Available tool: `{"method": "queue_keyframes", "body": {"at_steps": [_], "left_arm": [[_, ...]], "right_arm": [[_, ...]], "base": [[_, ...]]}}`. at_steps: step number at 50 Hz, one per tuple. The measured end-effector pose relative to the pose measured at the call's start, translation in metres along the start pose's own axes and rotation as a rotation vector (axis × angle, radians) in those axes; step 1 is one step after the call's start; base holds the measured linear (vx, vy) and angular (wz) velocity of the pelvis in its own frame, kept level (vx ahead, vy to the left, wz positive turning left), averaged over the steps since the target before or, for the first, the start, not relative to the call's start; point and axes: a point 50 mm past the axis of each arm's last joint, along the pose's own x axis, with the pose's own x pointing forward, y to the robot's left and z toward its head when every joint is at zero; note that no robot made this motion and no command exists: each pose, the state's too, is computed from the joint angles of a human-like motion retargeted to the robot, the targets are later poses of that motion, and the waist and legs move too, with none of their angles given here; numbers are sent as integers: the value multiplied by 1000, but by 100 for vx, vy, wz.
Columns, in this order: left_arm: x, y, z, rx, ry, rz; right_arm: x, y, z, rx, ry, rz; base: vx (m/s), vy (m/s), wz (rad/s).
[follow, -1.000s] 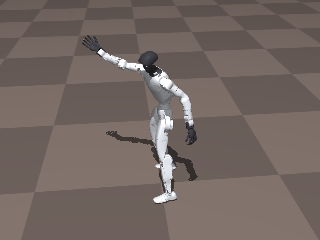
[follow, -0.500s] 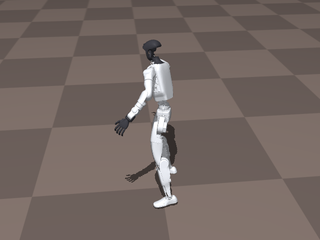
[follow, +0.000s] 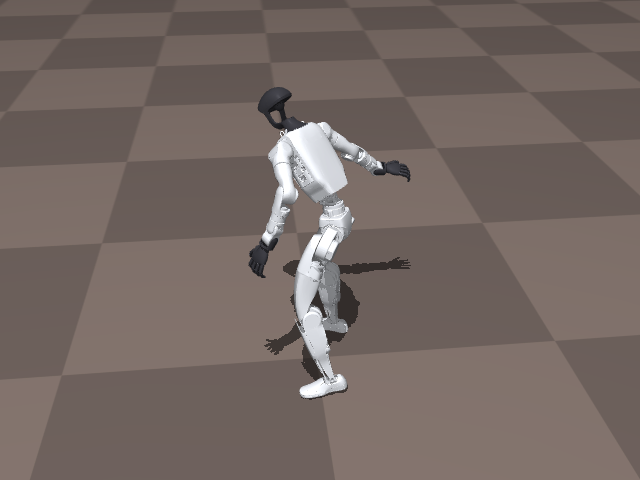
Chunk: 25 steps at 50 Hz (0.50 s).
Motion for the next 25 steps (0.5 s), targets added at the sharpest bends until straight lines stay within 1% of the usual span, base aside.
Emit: {"method": "queue_keyframes", "body": {"at_steps": [4, 8, 11, 14, 16, 18, 20, 23, 25], "left_arm": [[-5, 3, -12, 51, 44, 8], [-3, 17, -14, 101, 70, 34], [4, 32, -8, 114, 66, 89], [11, 47, 6, 110, 27, 174], [15, 59, 17, 116, -22, 222], [16, 66, 23, 83, -36, 291], [15, 73, 23, 74, -43, 338], [8, 79, 9, 65, -5, 391], [5, 72, -8, 94, 39, 371]], "right_arm": [[-20, 24, 46, 118, -74, 50], [-51, 43, 113, 261, -162, 118], [-83, 41, 175, 364, -266, 171], [-127, 24, 247, 407, -492, 200], [-176, 10, 296, 368, -758, 194], [-228, -12, 333, 310, -1055, 77], [-295, -31, 360, 242, -1390, -50], [-400, -44, 370, 99, -1855, -239], [-451, -45, 362, -33, -2112, -378]], "base": [[-3, 19, 72], [3, 15, 108], [6, 12, 125], [6, 10, 118], [7, 8, 101], [1, 6, 102], [3, 4, 90], [4, 1, 84], [10, 1, 78]]}}
